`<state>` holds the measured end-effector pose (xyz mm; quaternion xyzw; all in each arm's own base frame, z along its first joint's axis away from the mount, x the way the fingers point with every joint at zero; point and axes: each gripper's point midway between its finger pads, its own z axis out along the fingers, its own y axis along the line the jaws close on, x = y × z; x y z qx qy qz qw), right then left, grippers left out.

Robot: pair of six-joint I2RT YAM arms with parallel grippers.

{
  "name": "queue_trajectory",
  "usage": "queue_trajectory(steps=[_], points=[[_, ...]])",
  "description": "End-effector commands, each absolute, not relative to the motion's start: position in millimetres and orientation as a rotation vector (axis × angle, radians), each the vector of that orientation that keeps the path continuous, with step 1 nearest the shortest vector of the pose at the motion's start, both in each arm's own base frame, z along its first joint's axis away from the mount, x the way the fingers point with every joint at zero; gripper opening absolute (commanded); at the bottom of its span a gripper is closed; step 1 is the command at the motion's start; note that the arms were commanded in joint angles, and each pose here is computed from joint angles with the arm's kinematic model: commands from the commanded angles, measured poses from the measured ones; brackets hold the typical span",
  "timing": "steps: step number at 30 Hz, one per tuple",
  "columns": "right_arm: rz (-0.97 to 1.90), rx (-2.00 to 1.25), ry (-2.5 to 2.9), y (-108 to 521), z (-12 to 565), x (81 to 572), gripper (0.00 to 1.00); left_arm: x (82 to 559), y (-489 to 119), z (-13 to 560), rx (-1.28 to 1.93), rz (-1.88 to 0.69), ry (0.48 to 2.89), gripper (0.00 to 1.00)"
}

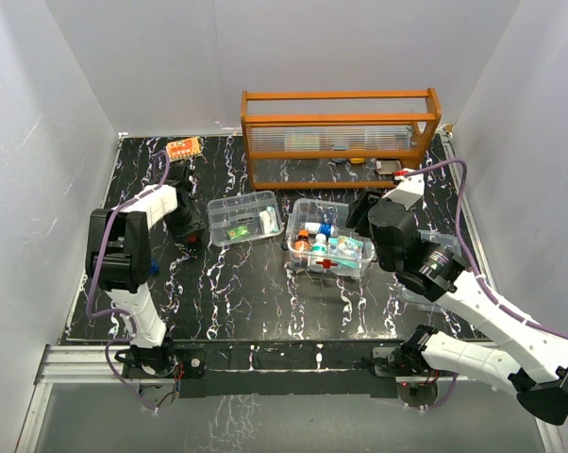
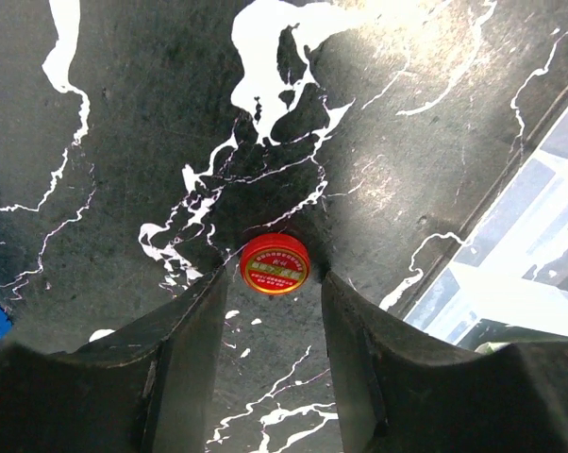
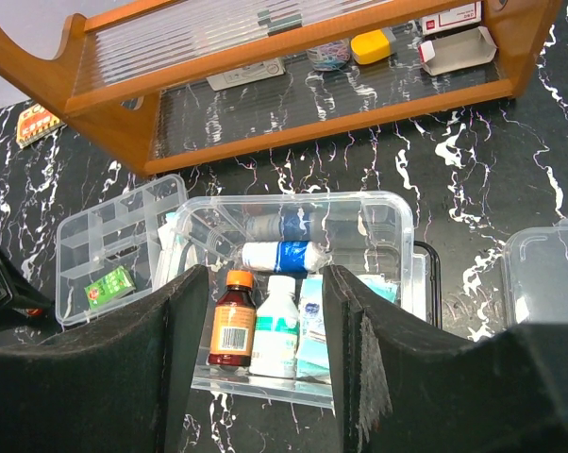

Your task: Organize the medicine kit

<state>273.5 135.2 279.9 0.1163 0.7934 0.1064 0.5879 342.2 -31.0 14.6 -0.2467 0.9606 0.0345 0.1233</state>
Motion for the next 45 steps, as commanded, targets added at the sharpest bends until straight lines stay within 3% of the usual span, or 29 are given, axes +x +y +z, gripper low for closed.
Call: queue_trajectory(steps=[1, 12, 20, 24, 37, 45], points=[[0.282, 0.315, 1.791, 133, 295, 276, 0.49, 347, -24, -1, -0.727, 0.15, 2.814, 0.44], [0.285, 0.311, 1.794, 134, 293, 276, 0.49, 350, -17, -7, -0.722, 0.211, 2.819, 0.43], [0.284, 0.312, 1.792, 133, 294, 275, 0.49, 351, -16, -4, -0.717, 0.207, 2.809, 0.25], [0.284, 0.314, 1.79, 132, 294, 275, 0.48, 352, -19, 3, -0.709, 0.177, 2.795, 0.23], [0.281, 0.318, 1.788, 131, 293, 275, 0.48, 385, -75, 84, -0.63, -0.319, 2.623, 0.25], [0.285, 0.319, 1.787, 132, 294, 275, 0.48, 401, -99, 93, -0.591, -0.414, 2.605, 0.26]])
